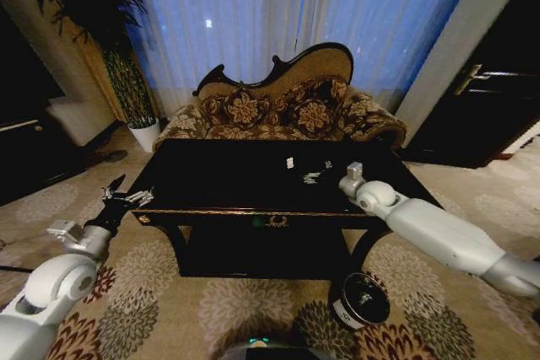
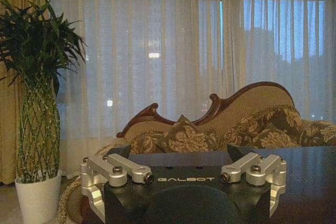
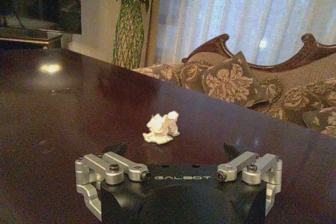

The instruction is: Move to the front of the table and place the trash on the table into the trash bin.

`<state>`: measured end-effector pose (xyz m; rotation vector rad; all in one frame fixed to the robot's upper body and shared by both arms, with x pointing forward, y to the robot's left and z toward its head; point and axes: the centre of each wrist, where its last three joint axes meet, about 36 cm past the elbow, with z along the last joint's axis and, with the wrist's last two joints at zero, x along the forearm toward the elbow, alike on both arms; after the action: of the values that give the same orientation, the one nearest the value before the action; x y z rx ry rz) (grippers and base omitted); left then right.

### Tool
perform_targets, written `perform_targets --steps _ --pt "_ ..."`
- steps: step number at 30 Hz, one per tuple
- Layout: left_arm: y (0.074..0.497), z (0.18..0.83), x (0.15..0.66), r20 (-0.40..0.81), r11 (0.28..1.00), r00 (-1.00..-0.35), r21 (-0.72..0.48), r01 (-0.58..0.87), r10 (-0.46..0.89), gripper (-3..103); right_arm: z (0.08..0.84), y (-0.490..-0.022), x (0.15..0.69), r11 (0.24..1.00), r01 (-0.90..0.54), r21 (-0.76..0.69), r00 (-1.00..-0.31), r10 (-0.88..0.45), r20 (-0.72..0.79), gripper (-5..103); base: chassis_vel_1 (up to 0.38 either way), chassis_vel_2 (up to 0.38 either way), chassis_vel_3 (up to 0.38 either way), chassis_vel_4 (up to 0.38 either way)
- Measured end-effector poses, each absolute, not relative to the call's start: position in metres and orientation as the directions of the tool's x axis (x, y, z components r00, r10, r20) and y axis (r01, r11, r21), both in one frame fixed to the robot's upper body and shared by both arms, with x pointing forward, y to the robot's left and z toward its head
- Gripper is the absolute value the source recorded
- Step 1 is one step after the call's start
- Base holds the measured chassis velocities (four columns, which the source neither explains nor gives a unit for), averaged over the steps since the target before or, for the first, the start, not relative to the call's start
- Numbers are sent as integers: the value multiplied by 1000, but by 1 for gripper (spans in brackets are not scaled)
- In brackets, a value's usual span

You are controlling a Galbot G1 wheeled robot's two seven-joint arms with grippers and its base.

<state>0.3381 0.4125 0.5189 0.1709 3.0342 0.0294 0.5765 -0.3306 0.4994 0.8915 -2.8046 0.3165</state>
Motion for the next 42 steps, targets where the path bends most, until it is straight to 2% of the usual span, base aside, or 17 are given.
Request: perform_targets --steps 28,30,32,35,36,38,39,41,42 --pt "412 519 338 -101 994 -988 25 111 113 100 488 -277 615 756 -641 -133 -759 -598 257 100 0 0 0 0" --pt "412 519 338 -101 994 -988 25 111 113 100 488 -276 617 755 -641 -138 -760 -598 255 103 0 0 0 0" --pt "412 519 338 -101 994 -988 25 111 113 100 488 -276 617 756 -640 -141 -761 -597 254 100 0 0 0 0" --pt "412 519 338 -101 994 -988 25 111 113 100 490 -278 617 757 -635 -151 -766 -592 250 84 0 0 0 0" --pt "412 519 338 -101 994 -988 25 111 113 100 490 -278 617 757 -635 -151 -766 -592 250 84 0 0 0 0" --pt "412 519 338 -101 994 -988 25 111 113 100 491 -280 616 758 -633 -155 -768 -591 249 74 0 0 0 0" --pt "412 519 338 -101 994 -988 25 111 113 100 492 -281 616 759 -633 -156 -768 -590 248 74 0 0 0 0" --pt "412 519 338 -101 994 -988 25 111 113 100 493 -283 616 760 -630 -158 -770 -588 246 63 0 0 0 0" --pt "412 519 338 -101 994 -988 25 111 113 100 493 -283 616 760 -630 -158 -770 -588 246 63 0 0 0 0"
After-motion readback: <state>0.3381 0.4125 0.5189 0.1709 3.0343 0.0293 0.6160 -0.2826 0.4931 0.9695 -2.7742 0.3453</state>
